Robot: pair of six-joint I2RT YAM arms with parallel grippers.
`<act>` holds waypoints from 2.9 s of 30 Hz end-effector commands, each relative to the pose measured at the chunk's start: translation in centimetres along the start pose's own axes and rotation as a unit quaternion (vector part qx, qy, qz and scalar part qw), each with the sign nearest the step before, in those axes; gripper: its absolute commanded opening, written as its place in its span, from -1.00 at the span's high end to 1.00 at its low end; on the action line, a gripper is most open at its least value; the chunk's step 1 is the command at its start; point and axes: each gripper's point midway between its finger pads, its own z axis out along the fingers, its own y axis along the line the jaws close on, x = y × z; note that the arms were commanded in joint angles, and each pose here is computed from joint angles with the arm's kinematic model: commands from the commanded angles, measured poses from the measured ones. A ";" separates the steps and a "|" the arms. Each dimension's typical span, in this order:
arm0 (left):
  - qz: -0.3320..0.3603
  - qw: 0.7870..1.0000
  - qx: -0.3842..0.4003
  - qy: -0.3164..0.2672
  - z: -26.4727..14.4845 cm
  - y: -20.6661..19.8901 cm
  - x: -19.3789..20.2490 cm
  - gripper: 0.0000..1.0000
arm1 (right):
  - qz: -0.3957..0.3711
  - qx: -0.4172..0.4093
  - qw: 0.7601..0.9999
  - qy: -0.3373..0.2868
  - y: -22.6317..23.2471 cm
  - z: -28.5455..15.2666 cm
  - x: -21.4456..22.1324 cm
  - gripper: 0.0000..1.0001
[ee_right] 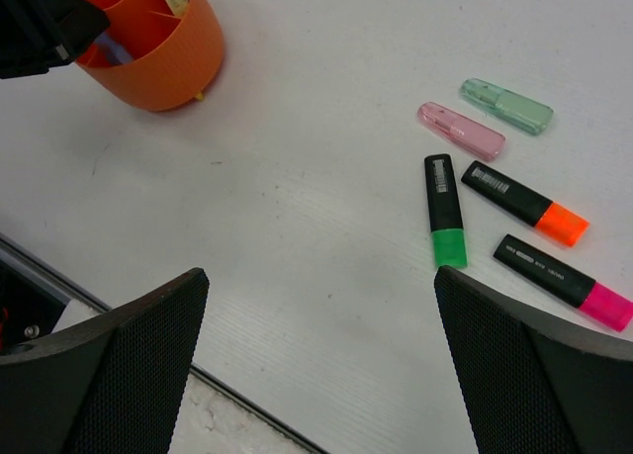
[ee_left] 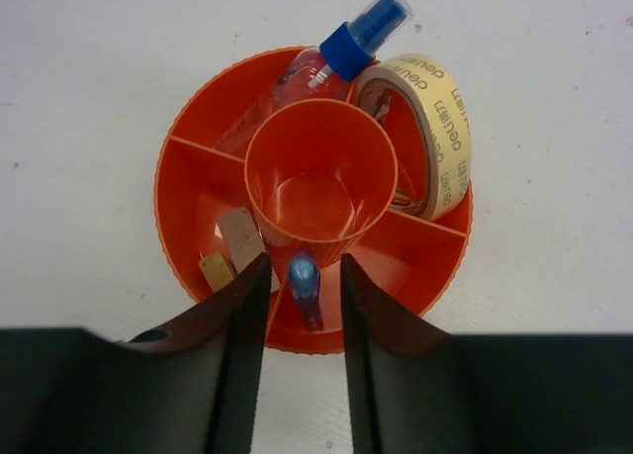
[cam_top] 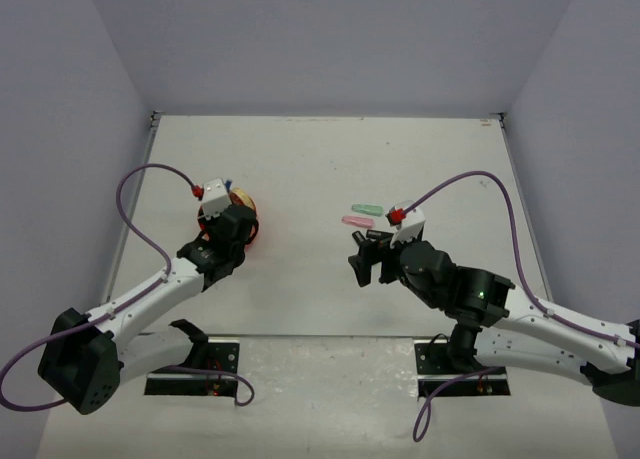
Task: Sort the stationery into containers
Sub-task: Place the stationery in the storage box, then pick up the pen from the center of the board.
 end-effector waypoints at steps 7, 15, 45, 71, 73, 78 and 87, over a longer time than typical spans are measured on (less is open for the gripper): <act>-0.073 0.996 0.037 -0.038 -1.7 -0.8 -3.7 -0.32 | 0.024 0.035 0.999 0.007 -0.9 1.4 -0.2 -0.98; -0.085 0.985 0.149 -0.024 -6.3 -2.8 -7.3 -0.89 | 0.149 0.118 0.974 0.126 -6.4 7.0 1.8 -0.98; 0.018 0.963 0.262 -0.054 -13.8 0.7 -9.8 -1.00 | -0.184 0.139 0.900 0.371 -18.4 22.5 4.2 -0.31; 0.020 0.959 0.278 -0.051 -13.9 0.0 -9.5 -1.00 | -0.130 0.153 0.890 0.410 -19.4 22.9 5.5 0.98; 0.017 0.958 0.283 -0.044 -13.9 -0.5 -9.5 -1.00 | -0.119 0.180 0.901 0.376 -19.5 22.6 3.3 1.00; -0.042 0.931 0.363 -0.019 -15.6 -4.2 -9.9 -1.00 | -0.079 0.169 0.942 0.280 -15.3 19.8 -2.3 1.00; -0.184 0.803 0.566 -0.008 -20.3 -12.2 -12.2 -1.00 | -0.106 -0.052 0.978 0.175 2.7 11.5 -4.4 1.00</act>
